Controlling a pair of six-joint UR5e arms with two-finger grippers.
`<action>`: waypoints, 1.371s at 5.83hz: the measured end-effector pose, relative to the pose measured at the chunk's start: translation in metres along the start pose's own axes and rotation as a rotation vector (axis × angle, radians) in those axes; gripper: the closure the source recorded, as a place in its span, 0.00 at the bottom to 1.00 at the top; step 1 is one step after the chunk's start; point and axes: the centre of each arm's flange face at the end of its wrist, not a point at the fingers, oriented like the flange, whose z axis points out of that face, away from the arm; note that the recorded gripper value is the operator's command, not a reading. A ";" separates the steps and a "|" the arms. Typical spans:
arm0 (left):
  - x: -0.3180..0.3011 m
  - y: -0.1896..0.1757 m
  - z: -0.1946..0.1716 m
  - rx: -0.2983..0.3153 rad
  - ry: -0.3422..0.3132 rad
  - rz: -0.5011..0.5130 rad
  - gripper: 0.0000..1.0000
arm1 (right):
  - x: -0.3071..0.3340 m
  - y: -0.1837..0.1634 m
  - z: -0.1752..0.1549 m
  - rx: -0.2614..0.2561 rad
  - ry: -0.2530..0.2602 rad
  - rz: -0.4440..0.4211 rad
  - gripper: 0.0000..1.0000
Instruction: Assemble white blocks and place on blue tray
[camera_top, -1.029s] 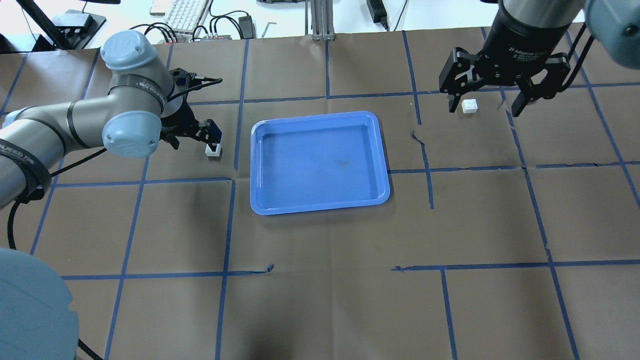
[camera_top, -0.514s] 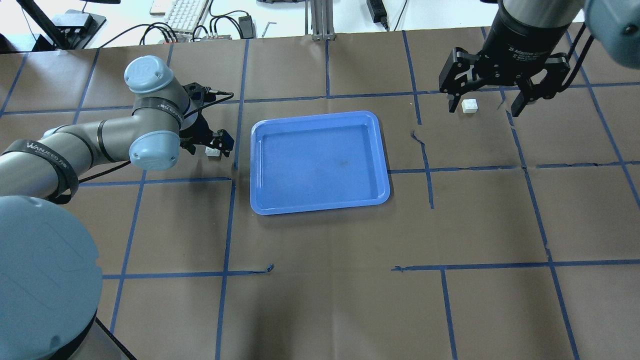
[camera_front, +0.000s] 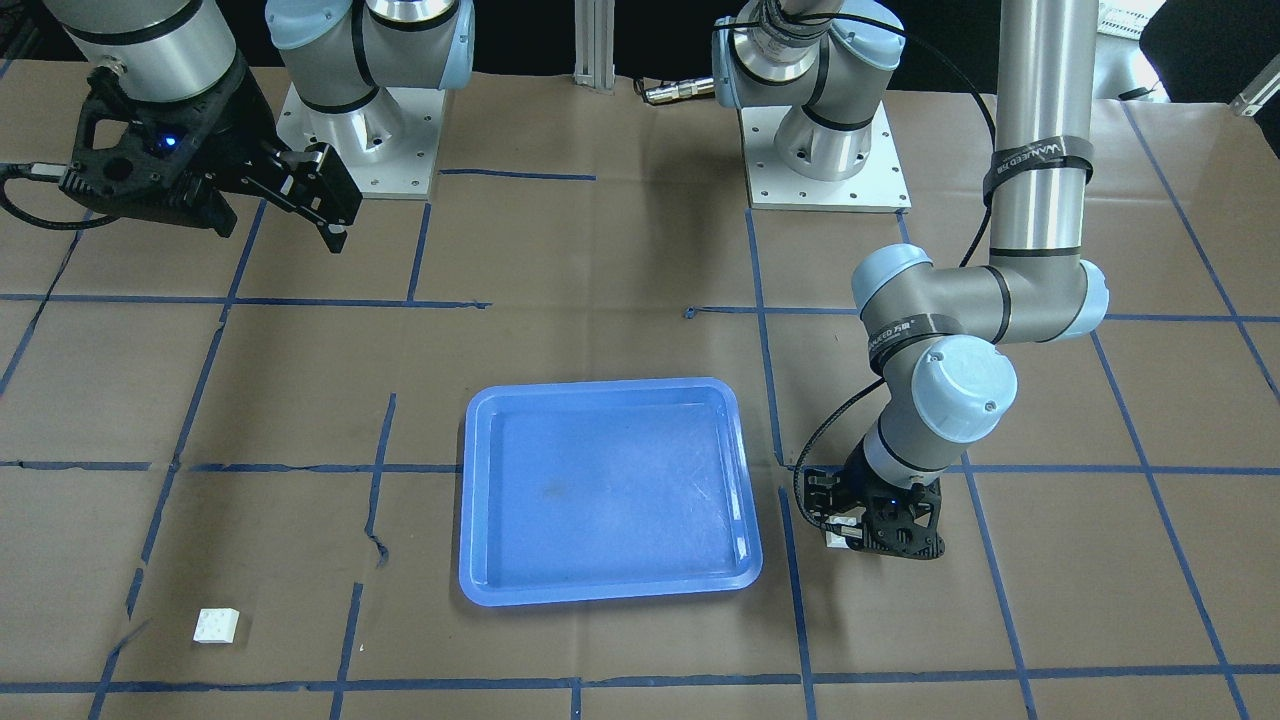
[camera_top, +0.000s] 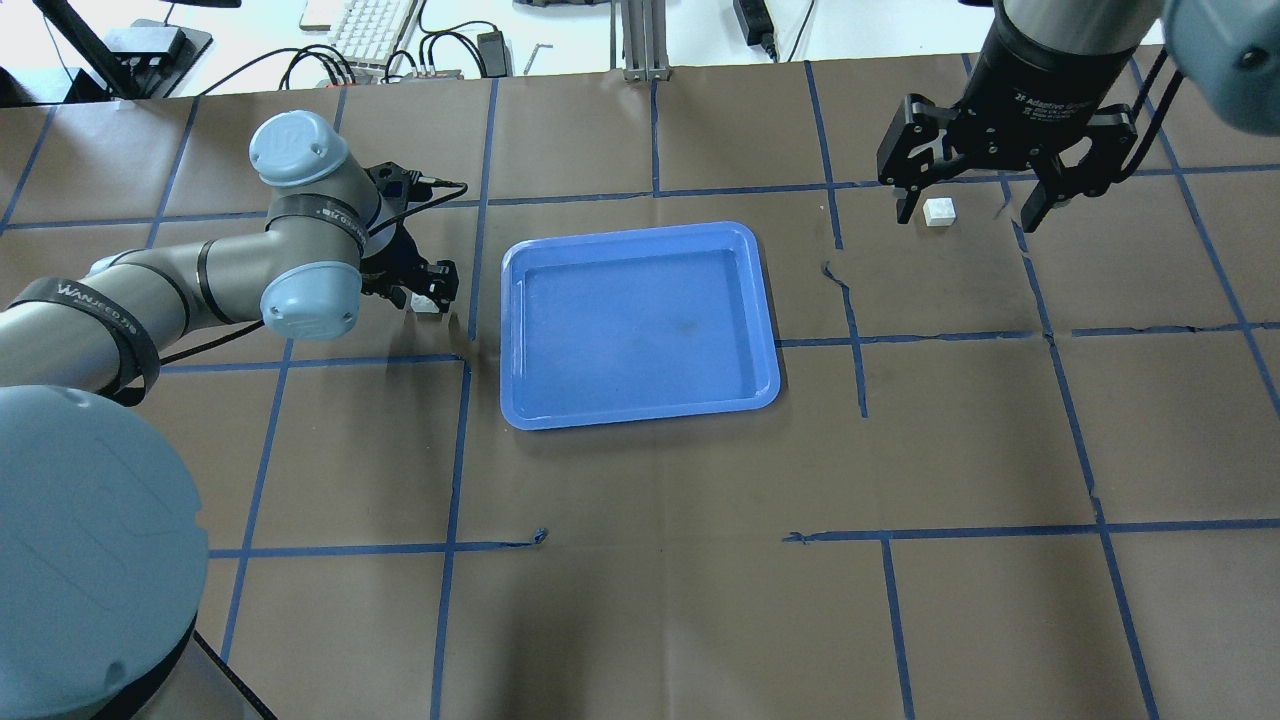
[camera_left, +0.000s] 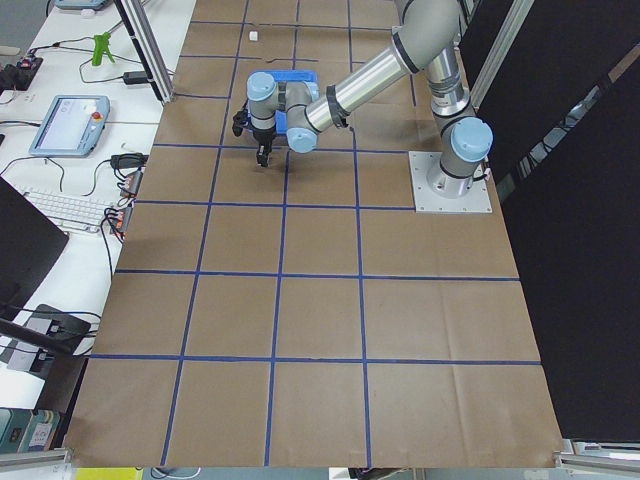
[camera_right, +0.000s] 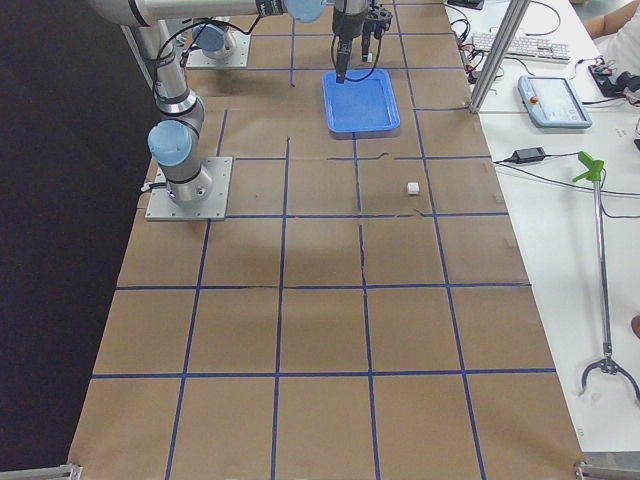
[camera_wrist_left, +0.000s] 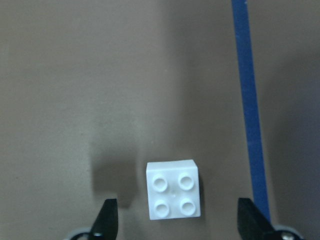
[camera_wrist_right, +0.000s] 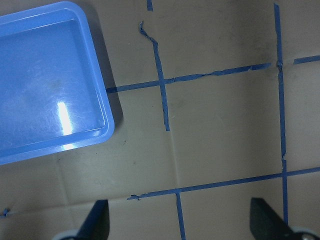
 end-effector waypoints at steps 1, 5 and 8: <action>-0.001 -0.001 -0.001 0.002 -0.002 0.003 0.94 | 0.001 -0.003 0.001 0.001 0.003 -0.027 0.00; 0.071 -0.003 -0.063 0.103 -0.026 0.460 0.94 | 0.035 -0.057 0.024 0.052 0.011 -0.387 0.00; 0.202 0.023 -0.068 0.119 -0.023 1.090 0.94 | 0.086 -0.120 0.064 0.062 0.025 -0.859 0.00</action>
